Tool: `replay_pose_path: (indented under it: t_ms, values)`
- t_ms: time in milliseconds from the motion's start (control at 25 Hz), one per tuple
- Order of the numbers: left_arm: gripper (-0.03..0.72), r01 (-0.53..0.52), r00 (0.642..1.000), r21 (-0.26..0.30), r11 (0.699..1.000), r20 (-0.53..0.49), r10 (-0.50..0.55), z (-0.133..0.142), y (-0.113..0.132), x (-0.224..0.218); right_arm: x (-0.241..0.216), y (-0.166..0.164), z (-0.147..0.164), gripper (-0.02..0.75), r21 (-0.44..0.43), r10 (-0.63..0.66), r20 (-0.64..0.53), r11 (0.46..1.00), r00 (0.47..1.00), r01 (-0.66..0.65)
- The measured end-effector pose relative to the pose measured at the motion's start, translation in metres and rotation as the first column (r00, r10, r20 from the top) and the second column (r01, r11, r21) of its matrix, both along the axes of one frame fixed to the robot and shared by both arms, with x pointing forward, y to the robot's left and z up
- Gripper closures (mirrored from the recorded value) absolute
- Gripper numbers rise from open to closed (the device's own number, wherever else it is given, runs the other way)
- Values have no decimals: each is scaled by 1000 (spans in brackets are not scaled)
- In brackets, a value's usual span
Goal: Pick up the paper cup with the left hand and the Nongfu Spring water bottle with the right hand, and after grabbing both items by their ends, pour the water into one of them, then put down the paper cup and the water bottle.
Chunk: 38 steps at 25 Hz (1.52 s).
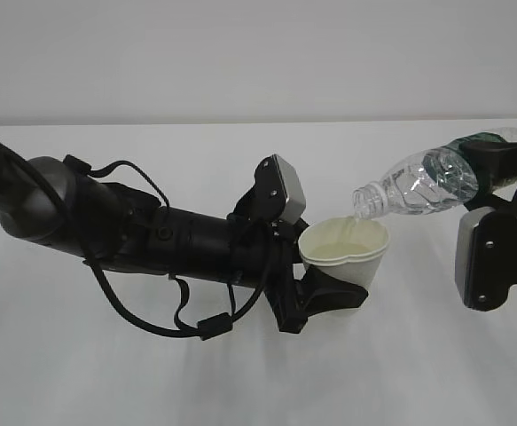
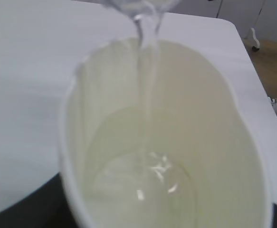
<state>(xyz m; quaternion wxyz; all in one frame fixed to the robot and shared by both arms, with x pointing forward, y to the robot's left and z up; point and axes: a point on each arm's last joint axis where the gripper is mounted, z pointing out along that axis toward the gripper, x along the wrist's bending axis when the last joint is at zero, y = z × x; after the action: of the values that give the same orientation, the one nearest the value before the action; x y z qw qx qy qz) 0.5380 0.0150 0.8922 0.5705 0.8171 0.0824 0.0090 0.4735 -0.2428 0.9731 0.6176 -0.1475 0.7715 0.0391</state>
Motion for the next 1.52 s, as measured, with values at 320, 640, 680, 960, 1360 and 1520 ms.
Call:
replay_pose_path:
  t_ms: [320,640,680,960,1360,1520]
  values:
    - [244,0,1000,0,1000,0,0,0,0,0,0,0,0,337,0,0,0,1000,1000,0]
    - [244,0,1000,1,1000,-1,0,-1,0,0,0,0,0,337,0,0,0,1000,1000,0]
    - [244,0,1000,1,1000,-1,0,-1,0,0,0,0,0,337,0,0,0,1000,1000,0]
    - [244,0,1000,4,1000,0,0,-1,0,0,0,0,0,337,0,0,2,1000,1000,0]
    - [244,2,1000,6,1000,-2,-2,-2,0,0,0,0,1,337,0,1,6,1000,1000,-1]
    - [244,2,1000,6,1000,-2,-2,-2,0,0,0,0,1,337,-2,1,9,1000,1000,-1]
